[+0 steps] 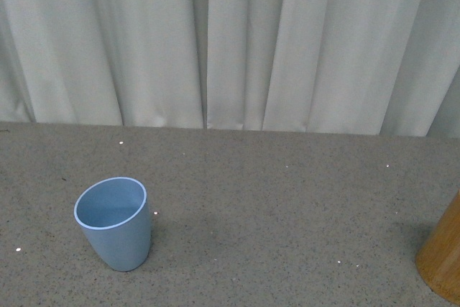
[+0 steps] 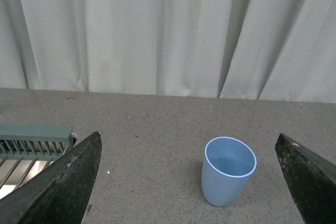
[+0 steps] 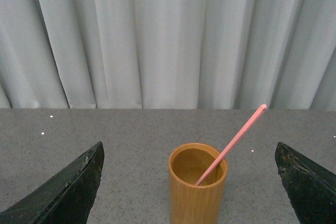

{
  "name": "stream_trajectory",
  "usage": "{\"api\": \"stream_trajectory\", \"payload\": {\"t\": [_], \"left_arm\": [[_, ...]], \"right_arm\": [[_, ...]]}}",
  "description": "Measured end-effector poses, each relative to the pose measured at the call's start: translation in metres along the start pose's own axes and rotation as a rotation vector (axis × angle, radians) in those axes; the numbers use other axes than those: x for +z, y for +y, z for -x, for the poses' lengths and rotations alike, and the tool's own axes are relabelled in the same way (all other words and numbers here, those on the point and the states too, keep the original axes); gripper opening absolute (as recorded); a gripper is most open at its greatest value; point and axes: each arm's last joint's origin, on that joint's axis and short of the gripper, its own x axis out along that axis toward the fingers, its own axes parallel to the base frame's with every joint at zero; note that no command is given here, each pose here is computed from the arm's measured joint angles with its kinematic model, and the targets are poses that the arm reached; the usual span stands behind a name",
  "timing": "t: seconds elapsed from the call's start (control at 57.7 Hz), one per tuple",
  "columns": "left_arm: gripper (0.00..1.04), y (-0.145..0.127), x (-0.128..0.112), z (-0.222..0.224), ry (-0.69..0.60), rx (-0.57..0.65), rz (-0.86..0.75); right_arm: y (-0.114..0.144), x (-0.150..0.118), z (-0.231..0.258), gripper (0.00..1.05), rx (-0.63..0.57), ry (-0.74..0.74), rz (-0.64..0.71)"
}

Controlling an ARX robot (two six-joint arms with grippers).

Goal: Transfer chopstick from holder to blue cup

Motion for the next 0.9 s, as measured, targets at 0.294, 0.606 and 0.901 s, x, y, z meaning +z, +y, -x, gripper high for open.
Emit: {"api": "stream_trajectory", "payload": {"t": [0.294, 0.606, 0.901], "left_arm": [[0.98, 0.0000, 0.0000, 0.0000, 0.000, 0.000, 0.000], [0.98, 0.0000, 0.0000, 0.0000, 0.000, 0.000, 0.000], [0.98, 0.0000, 0.0000, 0.0000, 0.000, 0.000, 0.000]], "right_arm": [[0.0000, 0.0000, 0.0000, 0.95, 0.000, 0.000, 0.000], [0.0000, 0.0000, 0.0000, 0.95, 0.000, 0.000, 0.000], [0.0000, 0.0000, 0.0000, 0.95, 0.000, 0.000, 0.000]]}}
